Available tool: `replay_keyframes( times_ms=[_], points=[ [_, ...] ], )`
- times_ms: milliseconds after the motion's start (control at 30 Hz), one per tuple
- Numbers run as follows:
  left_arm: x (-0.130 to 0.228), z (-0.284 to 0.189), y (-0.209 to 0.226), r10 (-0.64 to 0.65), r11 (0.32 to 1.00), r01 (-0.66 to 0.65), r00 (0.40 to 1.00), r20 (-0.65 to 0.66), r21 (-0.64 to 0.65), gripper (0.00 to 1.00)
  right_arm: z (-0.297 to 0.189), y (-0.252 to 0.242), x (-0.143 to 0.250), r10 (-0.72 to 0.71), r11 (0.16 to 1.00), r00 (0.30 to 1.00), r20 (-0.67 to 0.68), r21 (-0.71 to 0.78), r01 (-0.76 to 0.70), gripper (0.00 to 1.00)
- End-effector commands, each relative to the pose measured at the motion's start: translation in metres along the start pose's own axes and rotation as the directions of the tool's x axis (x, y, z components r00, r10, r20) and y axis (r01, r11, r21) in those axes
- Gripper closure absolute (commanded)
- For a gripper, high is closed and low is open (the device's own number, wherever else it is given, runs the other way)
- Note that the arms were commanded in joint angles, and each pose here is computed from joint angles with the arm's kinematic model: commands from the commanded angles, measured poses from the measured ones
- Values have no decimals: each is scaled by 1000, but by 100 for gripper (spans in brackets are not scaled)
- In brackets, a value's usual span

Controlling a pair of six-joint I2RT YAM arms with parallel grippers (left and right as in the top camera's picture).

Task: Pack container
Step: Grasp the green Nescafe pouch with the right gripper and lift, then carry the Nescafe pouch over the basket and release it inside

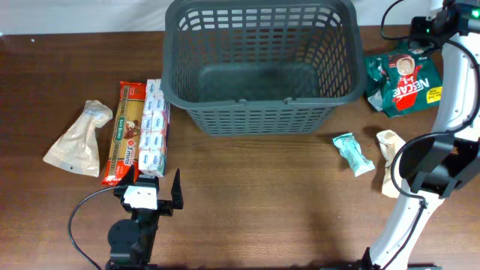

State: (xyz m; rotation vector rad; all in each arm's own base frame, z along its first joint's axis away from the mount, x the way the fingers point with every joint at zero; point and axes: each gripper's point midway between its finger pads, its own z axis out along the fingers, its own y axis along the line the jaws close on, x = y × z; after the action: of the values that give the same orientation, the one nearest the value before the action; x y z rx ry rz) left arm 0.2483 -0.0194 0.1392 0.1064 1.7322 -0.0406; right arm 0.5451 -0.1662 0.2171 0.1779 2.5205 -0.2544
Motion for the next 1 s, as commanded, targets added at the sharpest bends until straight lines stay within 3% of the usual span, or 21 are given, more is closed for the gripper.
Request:
replay_keyframes(
  times_ms=[0,33,67,100,267,533,833,967],
  points=[
    [2,0,0,-10,1000,10,1000,0,2,1,-4,5,3,3,1000,1000,-8,-12,-3,96],
    [2,0,0,-10,1000,10,1000,0,2,1,0,7,8,0,1000,1000,-27,-16,0,86],
    [2,0,0,-10,1000,10,1000,0,2,1,5,9,13,-3,1000,999,-41,-20,2,66],
    [2,0,0,-10,1000,10,1000,0,2,1,10,11,18,-5,1000,998,-57,-22,3,52],
    [2,0,0,-10,1000,10,1000,0,2,1,46,35,65,-104,987,980,-172,-139,81,33],
    [2,0,0,-10,1000,10,1000,0,2,1,85,52,108,-217,967,949,-227,-185,177,25],
    [2,0,0,-10,1000,10,1000,0,2,1,129,54,143,-275,960,909,-313,-136,244,18],
    [2,0,0,-10,1000,10,1000,0,2,1,164,56,175,-227,974,887,-402,-78,213,23]
  ],
)
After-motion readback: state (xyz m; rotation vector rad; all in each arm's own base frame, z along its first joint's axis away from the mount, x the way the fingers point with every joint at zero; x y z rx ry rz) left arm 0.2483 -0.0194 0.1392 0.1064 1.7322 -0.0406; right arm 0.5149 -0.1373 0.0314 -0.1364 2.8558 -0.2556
